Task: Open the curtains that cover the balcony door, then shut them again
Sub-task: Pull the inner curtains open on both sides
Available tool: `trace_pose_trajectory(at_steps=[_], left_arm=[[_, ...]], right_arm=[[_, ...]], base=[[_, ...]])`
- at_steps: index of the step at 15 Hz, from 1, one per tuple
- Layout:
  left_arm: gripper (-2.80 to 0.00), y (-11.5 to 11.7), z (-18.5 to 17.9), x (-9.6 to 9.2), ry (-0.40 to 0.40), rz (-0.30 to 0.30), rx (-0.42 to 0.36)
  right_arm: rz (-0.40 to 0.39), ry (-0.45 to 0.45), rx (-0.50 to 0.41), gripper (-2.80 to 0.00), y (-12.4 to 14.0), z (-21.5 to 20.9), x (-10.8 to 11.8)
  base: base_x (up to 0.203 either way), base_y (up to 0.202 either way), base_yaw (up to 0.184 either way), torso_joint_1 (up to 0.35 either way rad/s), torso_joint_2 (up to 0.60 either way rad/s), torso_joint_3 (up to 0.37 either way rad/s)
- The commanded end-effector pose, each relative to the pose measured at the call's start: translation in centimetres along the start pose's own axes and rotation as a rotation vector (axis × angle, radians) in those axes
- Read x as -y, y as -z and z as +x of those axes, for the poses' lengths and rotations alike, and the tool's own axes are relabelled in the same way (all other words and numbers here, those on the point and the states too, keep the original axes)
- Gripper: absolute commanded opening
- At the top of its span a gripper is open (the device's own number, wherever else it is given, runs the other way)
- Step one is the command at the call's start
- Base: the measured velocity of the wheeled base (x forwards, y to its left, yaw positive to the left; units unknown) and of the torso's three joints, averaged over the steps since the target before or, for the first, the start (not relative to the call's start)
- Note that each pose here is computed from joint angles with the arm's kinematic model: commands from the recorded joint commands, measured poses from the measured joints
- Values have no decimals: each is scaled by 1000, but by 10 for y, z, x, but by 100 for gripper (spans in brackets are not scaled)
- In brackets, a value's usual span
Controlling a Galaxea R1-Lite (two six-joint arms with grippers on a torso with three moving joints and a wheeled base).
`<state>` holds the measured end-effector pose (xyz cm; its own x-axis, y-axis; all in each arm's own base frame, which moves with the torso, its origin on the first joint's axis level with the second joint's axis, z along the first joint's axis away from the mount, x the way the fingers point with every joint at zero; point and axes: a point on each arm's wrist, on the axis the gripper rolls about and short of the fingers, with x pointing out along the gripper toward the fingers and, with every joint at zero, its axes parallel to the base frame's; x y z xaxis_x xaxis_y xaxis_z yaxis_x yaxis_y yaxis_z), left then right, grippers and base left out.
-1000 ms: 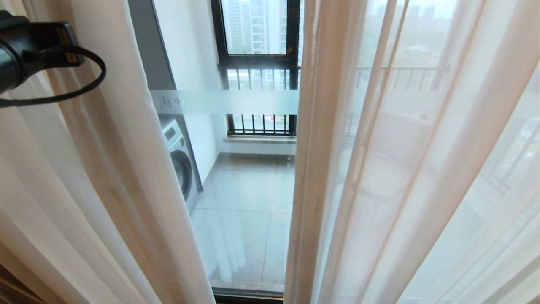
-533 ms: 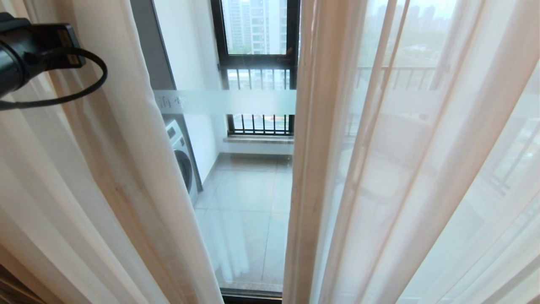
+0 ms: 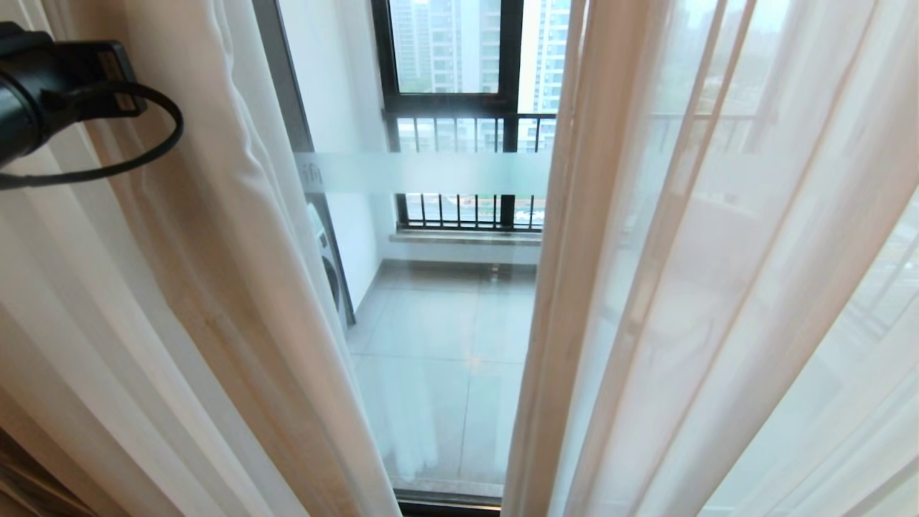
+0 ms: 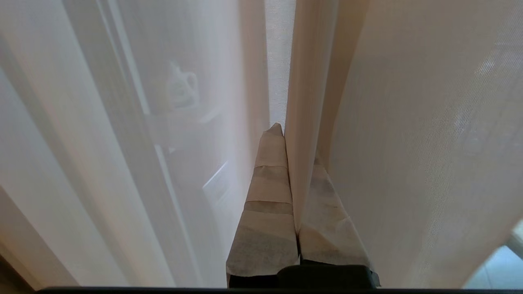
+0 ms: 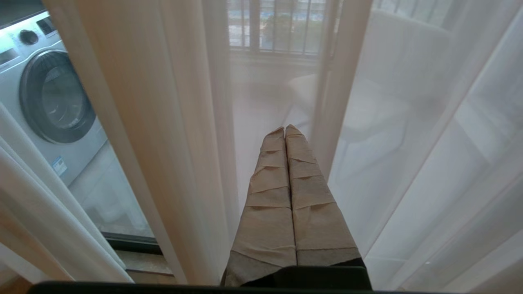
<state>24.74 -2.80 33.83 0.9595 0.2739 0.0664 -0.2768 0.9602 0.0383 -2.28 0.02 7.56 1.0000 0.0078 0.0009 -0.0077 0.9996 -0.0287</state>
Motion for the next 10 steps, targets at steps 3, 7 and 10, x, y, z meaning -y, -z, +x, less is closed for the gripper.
trace_pose_trajectory(at_steps=[3, 7, 10], left_arm=[[-280, 1, 1, 1, 0, 4, -5], [-280, 4, 1, 1, 4, 7, -11], [-280, 6, 0, 1, 5, 8, -17]], right_arm=[[0, -1, 1, -280, 0, 0, 0], [0, -2, 1, -280, 0, 0, 0], [0, -1, 1, -280, 0, 0, 0]], base=[[0, 188, -1, 5, 2, 2], [0, 189, 1, 2, 3, 1], [0, 192, 1, 2, 4, 1]])
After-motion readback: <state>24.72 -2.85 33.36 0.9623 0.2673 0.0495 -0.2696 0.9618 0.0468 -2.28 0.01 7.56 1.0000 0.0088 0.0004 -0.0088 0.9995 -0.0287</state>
